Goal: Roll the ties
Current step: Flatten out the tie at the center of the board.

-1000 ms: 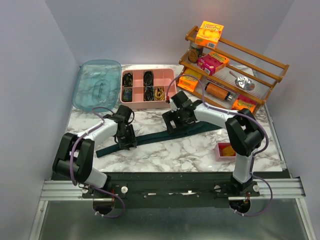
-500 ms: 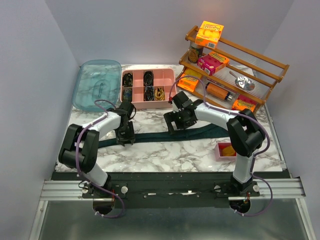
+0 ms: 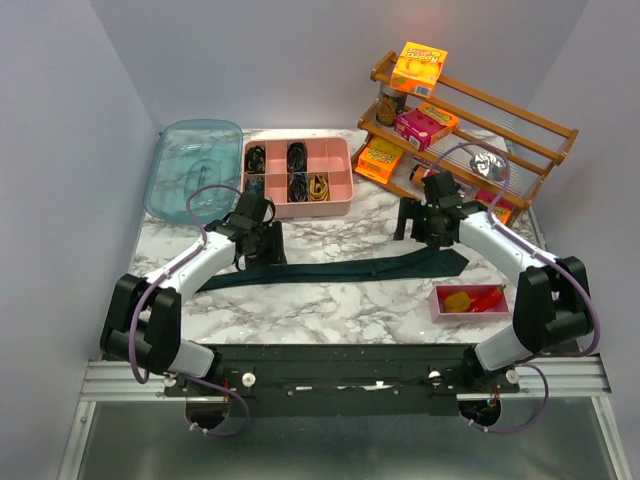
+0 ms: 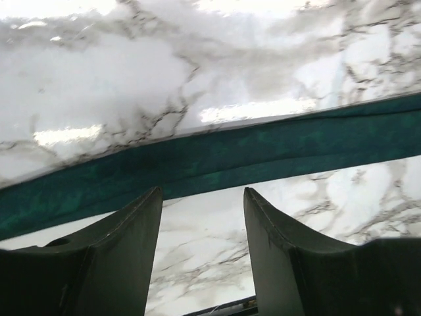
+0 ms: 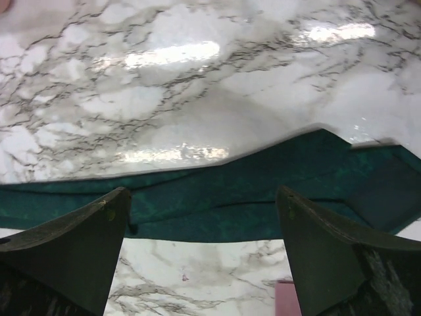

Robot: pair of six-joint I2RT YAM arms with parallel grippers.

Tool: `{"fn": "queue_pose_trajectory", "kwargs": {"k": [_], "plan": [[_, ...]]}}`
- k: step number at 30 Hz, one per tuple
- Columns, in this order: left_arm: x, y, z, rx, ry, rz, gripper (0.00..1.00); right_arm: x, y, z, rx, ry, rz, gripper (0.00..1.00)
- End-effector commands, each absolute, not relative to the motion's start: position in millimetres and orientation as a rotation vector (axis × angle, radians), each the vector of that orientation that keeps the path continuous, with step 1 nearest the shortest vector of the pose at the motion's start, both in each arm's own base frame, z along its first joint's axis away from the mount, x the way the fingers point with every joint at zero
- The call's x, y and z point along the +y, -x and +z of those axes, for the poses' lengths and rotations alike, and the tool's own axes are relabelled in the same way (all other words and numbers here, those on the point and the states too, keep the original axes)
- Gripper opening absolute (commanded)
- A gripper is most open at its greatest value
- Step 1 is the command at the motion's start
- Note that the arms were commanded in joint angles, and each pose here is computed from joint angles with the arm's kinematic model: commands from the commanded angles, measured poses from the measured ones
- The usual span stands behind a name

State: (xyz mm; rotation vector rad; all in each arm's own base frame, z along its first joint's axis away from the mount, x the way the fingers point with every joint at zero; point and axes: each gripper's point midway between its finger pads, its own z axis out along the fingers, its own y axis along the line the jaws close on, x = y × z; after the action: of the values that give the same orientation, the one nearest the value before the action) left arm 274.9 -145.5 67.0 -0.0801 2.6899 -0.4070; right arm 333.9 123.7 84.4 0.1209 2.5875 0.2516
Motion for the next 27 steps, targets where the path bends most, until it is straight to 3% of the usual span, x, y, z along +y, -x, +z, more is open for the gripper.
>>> {"fn": "queue_pose_trajectory", "kwargs": {"k": [1,12,15,17,22,25,27], "plan": [[-179.5,-289.9,79.8,2.626,0.000,-0.576,0.63,89.8,-332.3,80.5,2.576,-0.277,0.143,0.98],[-201.1,-293.0,74.3,2.649,-0.092,-0.606,0.63,32.1,-332.9,54.5,2.600,-0.554,0.134,0.93],[-202.1,-292.8,73.0,2.655,-0.100,-0.604,0.63,41.6,-338.2,48.8,2.609,-0.552,0.220,0.86],[-202.7,-293.4,72.8,2.657,-0.099,-0.603,0.63,48.0,-341.3,47.7,2.605,-0.544,0.267,0.75],[-203.9,-293.1,72.1,2.660,-0.099,-0.600,0.63,49.6,-341.7,36.9,2.627,-0.543,0.276,0.74],[-203.8,-291.7,68.8,2.676,-0.102,-0.594,0.63,51.2,-343.2,32.1,2.639,-0.543,0.286,0.60],[-203.7,-292.2,68.2,2.677,-0.101,-0.591,0.63,51.5,-343.2,29.1,2.648,-0.545,0.285,0.60]]}}
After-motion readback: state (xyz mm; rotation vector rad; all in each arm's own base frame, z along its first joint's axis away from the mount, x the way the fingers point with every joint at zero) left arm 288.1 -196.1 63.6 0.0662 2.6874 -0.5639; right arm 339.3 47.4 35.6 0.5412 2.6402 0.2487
